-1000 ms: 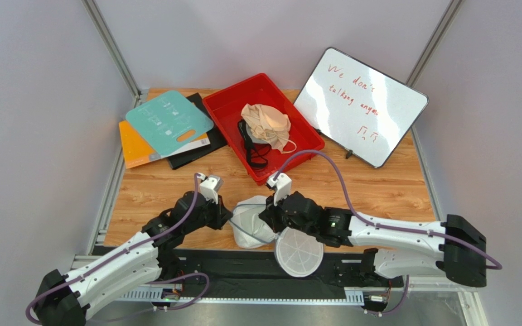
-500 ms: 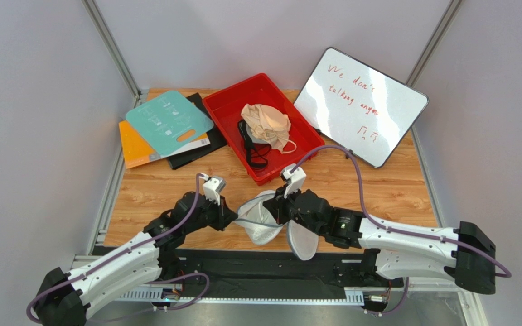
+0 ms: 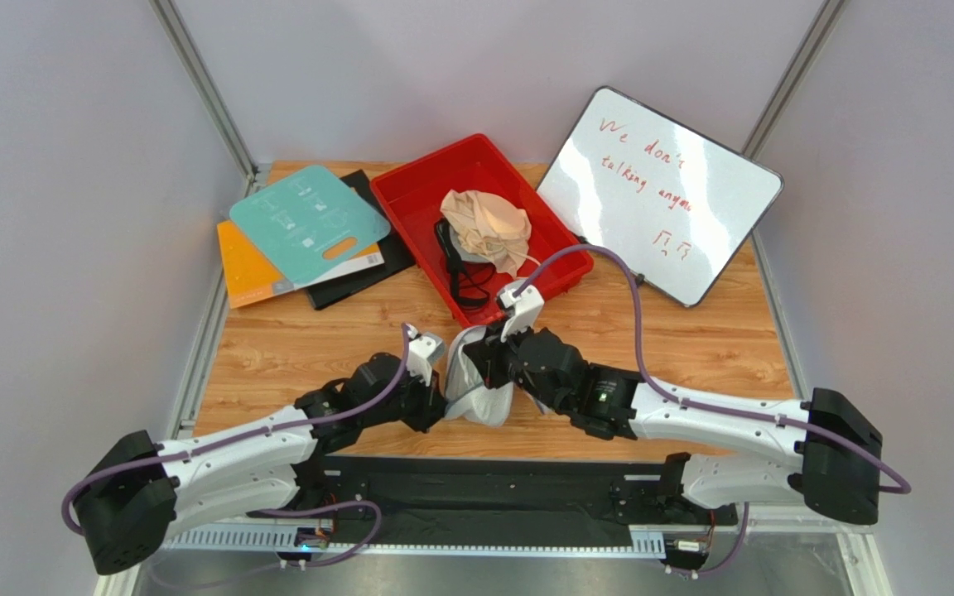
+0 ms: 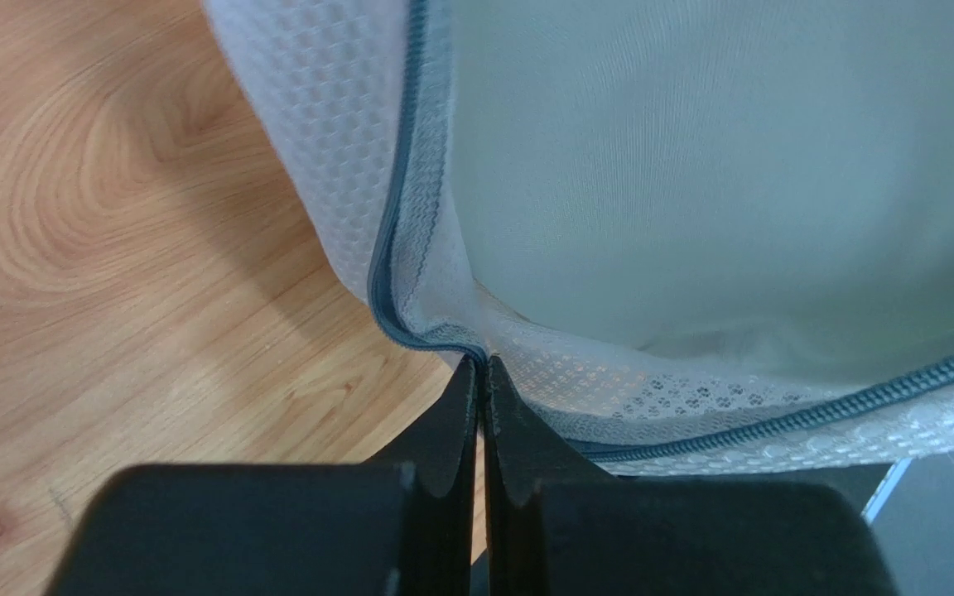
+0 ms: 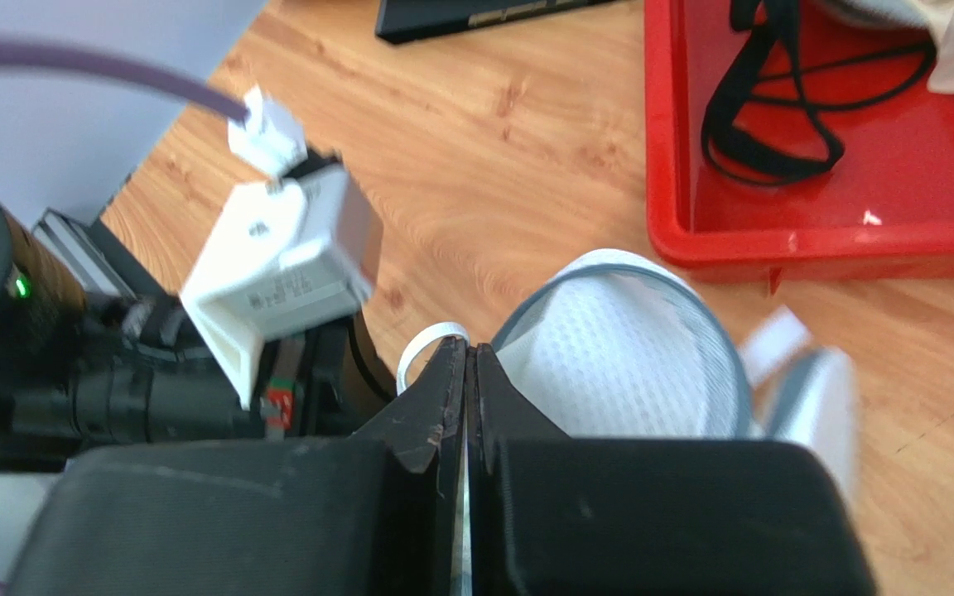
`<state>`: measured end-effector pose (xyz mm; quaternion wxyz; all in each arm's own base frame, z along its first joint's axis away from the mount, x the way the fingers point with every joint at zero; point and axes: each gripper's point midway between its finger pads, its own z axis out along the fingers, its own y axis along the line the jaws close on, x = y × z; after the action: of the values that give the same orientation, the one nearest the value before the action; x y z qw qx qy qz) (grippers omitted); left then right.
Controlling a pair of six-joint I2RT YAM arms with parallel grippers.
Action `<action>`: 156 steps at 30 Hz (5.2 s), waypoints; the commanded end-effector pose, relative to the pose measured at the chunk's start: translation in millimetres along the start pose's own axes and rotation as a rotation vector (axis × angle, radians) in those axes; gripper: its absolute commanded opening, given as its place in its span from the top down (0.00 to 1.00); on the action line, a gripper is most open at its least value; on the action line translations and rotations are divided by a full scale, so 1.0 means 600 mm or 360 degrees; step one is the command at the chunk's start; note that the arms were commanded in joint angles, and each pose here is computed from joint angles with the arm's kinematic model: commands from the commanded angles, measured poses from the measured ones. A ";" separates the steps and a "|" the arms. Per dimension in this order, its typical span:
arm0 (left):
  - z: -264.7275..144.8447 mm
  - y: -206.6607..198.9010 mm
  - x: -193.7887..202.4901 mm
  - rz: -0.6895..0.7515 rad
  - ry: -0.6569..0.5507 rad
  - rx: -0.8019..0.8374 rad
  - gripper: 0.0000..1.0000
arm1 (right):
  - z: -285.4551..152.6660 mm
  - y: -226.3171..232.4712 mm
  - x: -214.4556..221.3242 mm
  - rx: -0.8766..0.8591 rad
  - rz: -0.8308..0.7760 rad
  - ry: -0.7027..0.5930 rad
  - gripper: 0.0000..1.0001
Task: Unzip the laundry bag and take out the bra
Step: Pick up the bra from the laundry bag.
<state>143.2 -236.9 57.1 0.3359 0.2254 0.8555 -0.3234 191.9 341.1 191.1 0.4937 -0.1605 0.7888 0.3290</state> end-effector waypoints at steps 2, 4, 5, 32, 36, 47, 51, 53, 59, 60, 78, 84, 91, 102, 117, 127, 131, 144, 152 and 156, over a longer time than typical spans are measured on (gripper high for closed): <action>0.007 -0.025 -0.030 0.0056 -0.0093 0.0034 1.00 | 0.003 0.013 -0.123 0.0026 0.0137 -0.0336 1.00; 0.005 -0.028 -0.033 0.0049 -0.0118 0.0043 1.00 | 0.009 0.001 -0.128 0.0073 0.0150 -0.0349 1.00; 0.005 -0.025 -0.030 0.0049 -0.0118 0.0038 1.00 | 0.010 -0.005 -0.129 0.0085 0.0169 -0.0353 1.00; 0.002 -0.023 -0.059 0.0104 -0.0138 -0.0034 1.00 | -0.090 0.019 -0.293 -0.0078 0.0183 -0.0690 1.00; -0.001 -0.023 -0.059 0.0115 -0.0131 -0.0038 1.00 | -0.099 0.028 -0.319 -0.0096 0.0156 -0.0737 1.00; 0.001 -0.011 -0.034 0.0106 -0.0080 -0.0059 1.00 | -0.126 0.037 -0.406 -0.0164 0.0147 -0.0888 1.00; 0.002 -0.008 -0.030 0.0110 -0.0067 -0.0067 1.00 | -0.139 0.039 -0.440 -0.0218 0.0168 -0.0951 1.00; 0.002 -0.010 -0.033 0.0111 -0.0073 -0.0062 1.00 | -0.140 0.047 -0.447 -0.0244 0.0158 -0.0949 1.00; -0.022 -0.019 -0.084 0.0105 -0.0210 -0.0097 1.00 | -0.107 0.020 -0.346 -0.0208 0.0211 -0.0692 1.00; -0.030 -0.022 -0.098 0.0104 -0.0253 -0.0102 1.00 | -0.100 0.002 -0.299 -0.0175 0.0224 -0.0613 1.00; -0.051 -0.075 -0.157 0.0141 -0.0292 0.0020 0.38 | -0.072 -0.034 -0.046 -0.0097 0.0283 -0.0099 1.00; -0.048 -0.023 -0.119 -0.0062 -0.0208 -0.0230 0.24 | -0.070 -0.052 0.004 -0.0033 0.0294 0.0005 1.00; -0.040 -0.019 -0.090 -0.0350 -0.0184 -0.0241 0.23 | -0.066 -0.045 0.004 -0.0030 0.0295 -0.0006 1.00; -0.023 -0.013 -0.081 -0.0290 -0.0169 -0.0242 1.00 | -0.079 -0.011 0.030 -0.0065 0.0182 0.0066 1.00; -0.011 -0.047 -0.054 0.0063 -0.0072 0.0048 1.00 | -0.056 -0.037 0.138 0.0108 0.0290 0.0395 1.00; -0.009 -0.048 -0.051 0.0046 -0.0074 0.0060 1.00 | -0.043 -0.050 0.167 0.0266 0.0453 0.0472 0.73; -0.010 -0.047 -0.049 0.0043 -0.0073 0.0057 1.00 | -0.051 -0.057 0.172 0.0304 0.0486 0.0487 0.62; -0.011 -0.050 -0.053 0.0048 -0.0088 0.0075 1.00 | -0.035 -0.050 0.182 0.0302 0.0487 0.0519 0.56; -0.010 -0.055 -0.054 0.0052 -0.0093 0.0099 1.00 | -0.024 -0.047 0.182 0.0297 0.0441 0.0520 0.66; -0.009 -0.055 -0.051 0.0049 -0.0082 0.0105 1.00 | -0.017 -0.037 0.180 0.0270 0.0407 0.0543 1.00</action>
<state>140.6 -254.6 87.8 0.3426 0.2327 0.8461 -0.3356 140.7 303.7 67.9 0.3033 -0.0657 0.9144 0.2600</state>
